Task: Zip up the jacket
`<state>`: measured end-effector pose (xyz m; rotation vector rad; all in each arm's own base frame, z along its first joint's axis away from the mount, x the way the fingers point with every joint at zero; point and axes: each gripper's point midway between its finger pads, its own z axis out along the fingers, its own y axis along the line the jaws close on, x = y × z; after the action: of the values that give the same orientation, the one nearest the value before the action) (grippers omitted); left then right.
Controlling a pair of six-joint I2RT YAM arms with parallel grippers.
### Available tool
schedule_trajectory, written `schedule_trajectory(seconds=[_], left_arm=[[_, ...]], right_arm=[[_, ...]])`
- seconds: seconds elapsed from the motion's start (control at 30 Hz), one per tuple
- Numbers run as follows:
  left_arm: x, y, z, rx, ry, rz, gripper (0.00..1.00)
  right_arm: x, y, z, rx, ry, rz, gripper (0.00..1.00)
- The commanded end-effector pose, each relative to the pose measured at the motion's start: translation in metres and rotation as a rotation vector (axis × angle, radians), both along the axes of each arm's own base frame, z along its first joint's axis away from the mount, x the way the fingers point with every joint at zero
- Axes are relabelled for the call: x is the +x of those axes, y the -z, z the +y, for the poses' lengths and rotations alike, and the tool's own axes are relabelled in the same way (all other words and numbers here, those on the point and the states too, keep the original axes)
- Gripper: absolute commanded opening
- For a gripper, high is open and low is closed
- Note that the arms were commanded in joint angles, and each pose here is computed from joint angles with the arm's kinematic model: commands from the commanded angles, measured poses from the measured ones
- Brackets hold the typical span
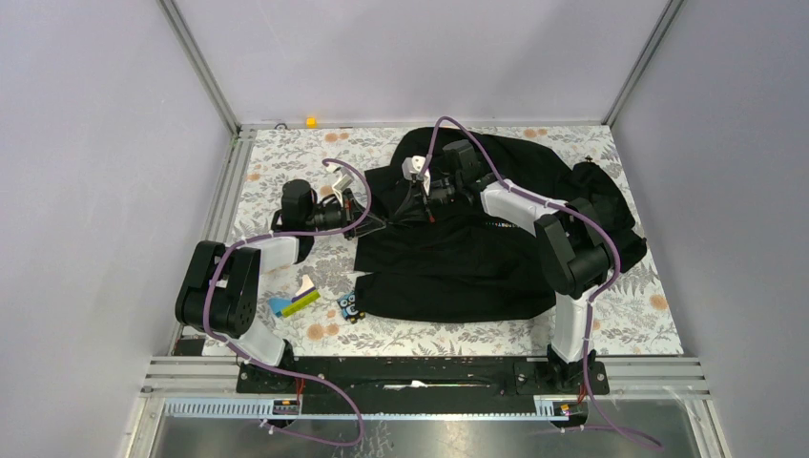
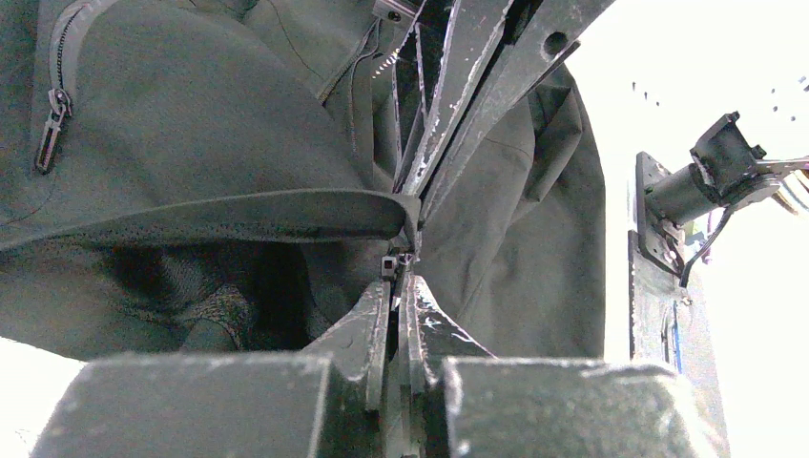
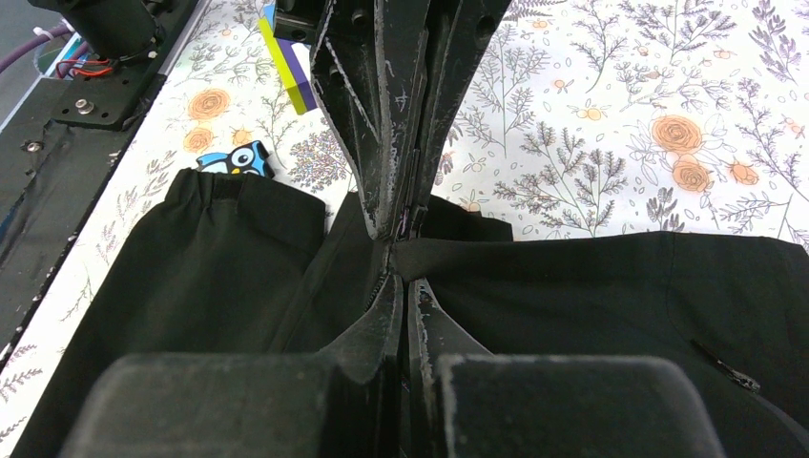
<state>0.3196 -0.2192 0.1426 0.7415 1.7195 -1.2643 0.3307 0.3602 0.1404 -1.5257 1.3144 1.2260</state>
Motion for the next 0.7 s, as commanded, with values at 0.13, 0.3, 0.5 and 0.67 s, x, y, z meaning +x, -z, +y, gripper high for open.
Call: schedule_trajectory(seconds=[0.13,0.3,0.5,0.67], left_arm=[[0.010,-0.017,-0.001,-0.002,0.020,-0.091,0.00],[0.009,-0.018,0.000,-0.001,0.022,-0.098,0.00],[0.008,-0.020,-0.001,-0.002,0.026,-0.103,0.00],[0.008,-0.020,-0.001,-0.002,0.025,-0.104,0.00]], right_arm=[[0.006,-0.016,0.010,0.039,0.014,-0.050,0.00],[0.009,-0.016,0.009,0.042,0.033,-0.056,0.00],[0.011,-0.014,0.009,0.037,0.042,-0.057,0.00],[0.015,-0.013,0.003,0.035,0.056,-0.058,0.00]])
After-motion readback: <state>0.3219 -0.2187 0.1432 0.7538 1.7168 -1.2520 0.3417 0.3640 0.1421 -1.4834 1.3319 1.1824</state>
